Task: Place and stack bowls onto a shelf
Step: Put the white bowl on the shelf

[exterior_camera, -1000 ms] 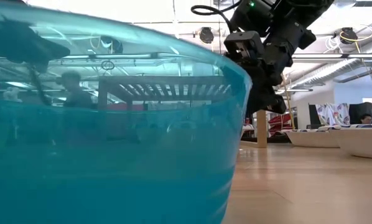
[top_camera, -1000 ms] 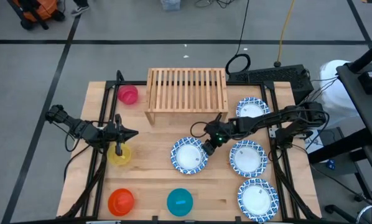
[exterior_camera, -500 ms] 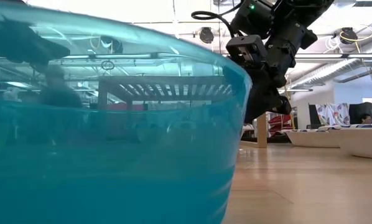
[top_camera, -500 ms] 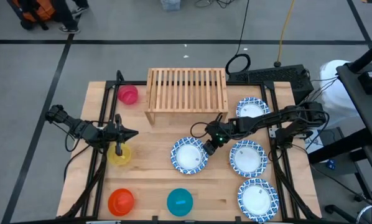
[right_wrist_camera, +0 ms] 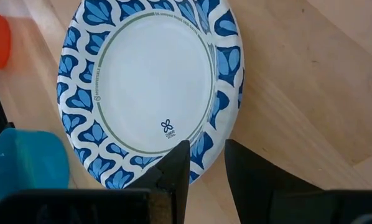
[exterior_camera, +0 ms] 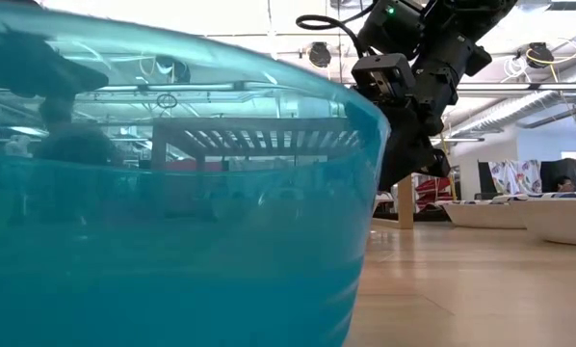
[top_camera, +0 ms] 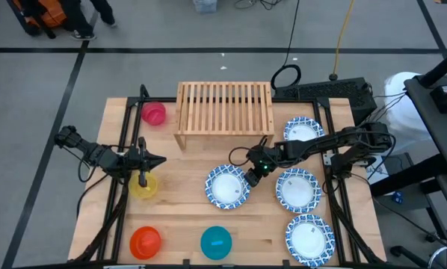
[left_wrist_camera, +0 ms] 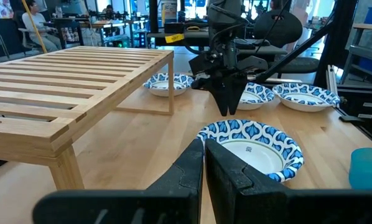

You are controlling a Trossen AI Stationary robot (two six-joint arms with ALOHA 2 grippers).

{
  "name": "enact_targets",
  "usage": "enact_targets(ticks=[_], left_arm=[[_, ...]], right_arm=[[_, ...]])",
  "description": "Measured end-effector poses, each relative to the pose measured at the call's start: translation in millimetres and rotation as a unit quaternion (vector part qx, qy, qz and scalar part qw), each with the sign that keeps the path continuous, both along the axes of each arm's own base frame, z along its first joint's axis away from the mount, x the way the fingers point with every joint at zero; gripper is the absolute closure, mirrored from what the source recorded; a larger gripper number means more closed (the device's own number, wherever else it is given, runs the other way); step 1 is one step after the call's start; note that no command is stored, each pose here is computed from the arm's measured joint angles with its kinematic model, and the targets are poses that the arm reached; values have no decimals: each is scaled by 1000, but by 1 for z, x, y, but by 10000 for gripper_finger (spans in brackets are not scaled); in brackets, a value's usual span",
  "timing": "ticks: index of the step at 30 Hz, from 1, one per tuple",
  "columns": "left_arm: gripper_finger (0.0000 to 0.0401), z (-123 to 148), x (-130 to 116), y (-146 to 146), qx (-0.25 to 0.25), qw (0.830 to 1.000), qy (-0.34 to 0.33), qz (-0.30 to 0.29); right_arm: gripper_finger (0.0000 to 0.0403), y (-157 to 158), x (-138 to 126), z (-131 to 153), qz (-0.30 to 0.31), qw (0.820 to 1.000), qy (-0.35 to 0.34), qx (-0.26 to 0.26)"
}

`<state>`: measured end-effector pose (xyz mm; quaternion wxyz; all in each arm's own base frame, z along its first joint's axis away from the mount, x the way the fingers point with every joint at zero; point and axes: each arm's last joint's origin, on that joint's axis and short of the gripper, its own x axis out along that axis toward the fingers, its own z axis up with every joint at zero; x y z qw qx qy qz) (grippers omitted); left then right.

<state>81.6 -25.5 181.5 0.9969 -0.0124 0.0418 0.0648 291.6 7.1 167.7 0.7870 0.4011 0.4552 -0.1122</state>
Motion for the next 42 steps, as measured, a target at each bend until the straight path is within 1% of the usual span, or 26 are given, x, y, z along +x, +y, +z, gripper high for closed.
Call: enact_targets(ticks=[18, 25, 29, 37, 42], left_arm=[[377, 0, 0, 0, 0, 1000, 0, 0], [377, 0, 0, 0, 0, 1000, 0, 0], [377, 0, 0, 0, 0, 1000, 0, 0], [377, 0, 0, 0, 0, 1000, 0, 0], [377, 0, 0, 0, 0, 1000, 0, 0]], right_arm=[[310, 0, 0, 0, -3, 1000, 0, -1], [310, -1, -3, -4, -6, 1000, 4, -27], [310, 0, -7, -10, -13, 1000, 15, -2], [310, 1, -6, -14, -11, 1000, -27, 8], [310, 1, -10, -19, -9, 1000, -20, 6]])
